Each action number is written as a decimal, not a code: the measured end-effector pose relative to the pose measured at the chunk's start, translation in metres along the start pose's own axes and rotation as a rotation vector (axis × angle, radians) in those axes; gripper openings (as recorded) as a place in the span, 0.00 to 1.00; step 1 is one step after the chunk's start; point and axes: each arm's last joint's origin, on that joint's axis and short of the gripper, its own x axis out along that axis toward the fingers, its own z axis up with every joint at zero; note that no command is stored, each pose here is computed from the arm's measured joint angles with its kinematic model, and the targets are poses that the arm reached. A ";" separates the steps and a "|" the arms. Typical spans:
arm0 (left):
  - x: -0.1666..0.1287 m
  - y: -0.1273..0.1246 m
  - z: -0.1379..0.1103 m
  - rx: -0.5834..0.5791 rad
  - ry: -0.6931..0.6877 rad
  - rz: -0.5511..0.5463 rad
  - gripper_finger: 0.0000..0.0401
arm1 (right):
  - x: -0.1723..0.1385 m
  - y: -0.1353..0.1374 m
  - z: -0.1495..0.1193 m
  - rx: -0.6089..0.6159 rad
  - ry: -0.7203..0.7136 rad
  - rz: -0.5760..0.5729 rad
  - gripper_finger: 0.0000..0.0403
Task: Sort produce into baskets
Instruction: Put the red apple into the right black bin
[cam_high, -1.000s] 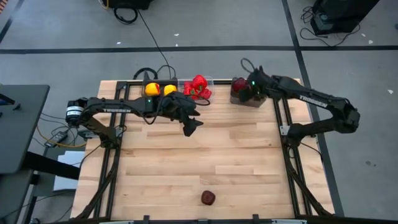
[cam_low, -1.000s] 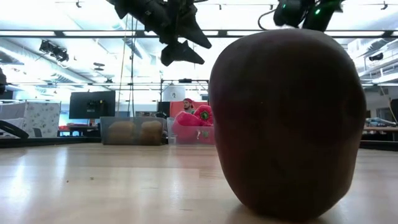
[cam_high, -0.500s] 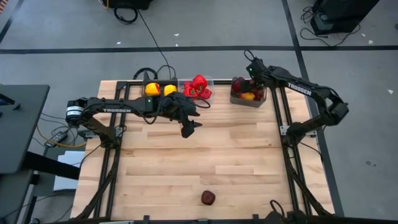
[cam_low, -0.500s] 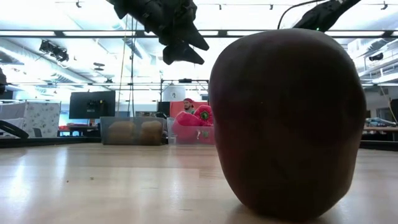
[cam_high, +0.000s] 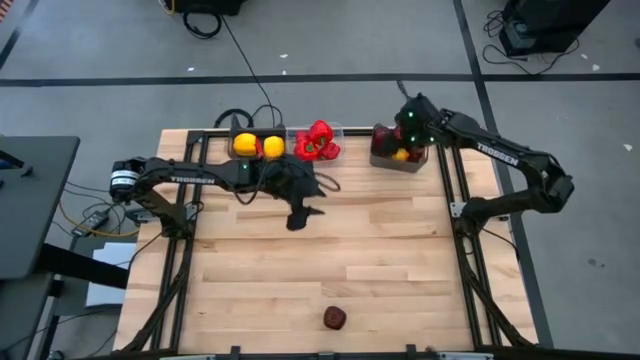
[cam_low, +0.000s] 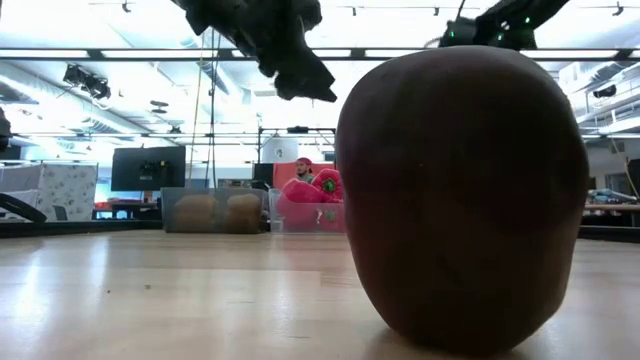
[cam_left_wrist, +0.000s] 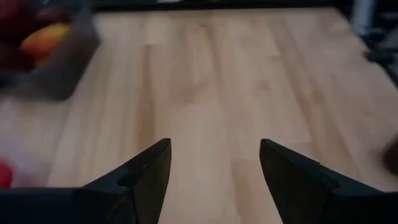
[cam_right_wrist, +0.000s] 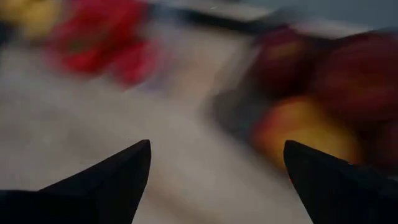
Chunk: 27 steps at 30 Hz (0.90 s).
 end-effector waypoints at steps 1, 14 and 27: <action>0.001 -0.004 0.001 0.033 -0.005 -0.018 0.62 | -0.002 0.008 -0.004 -0.020 0.025 0.071 0.93; 0.027 -0.039 -0.015 -0.169 0.133 0.009 0.57 | -0.012 0.119 -0.112 -0.336 0.208 0.312 0.93; 0.037 -0.082 -0.006 -0.250 0.020 -0.029 0.57 | -0.012 0.195 -0.222 -0.512 0.127 0.556 0.93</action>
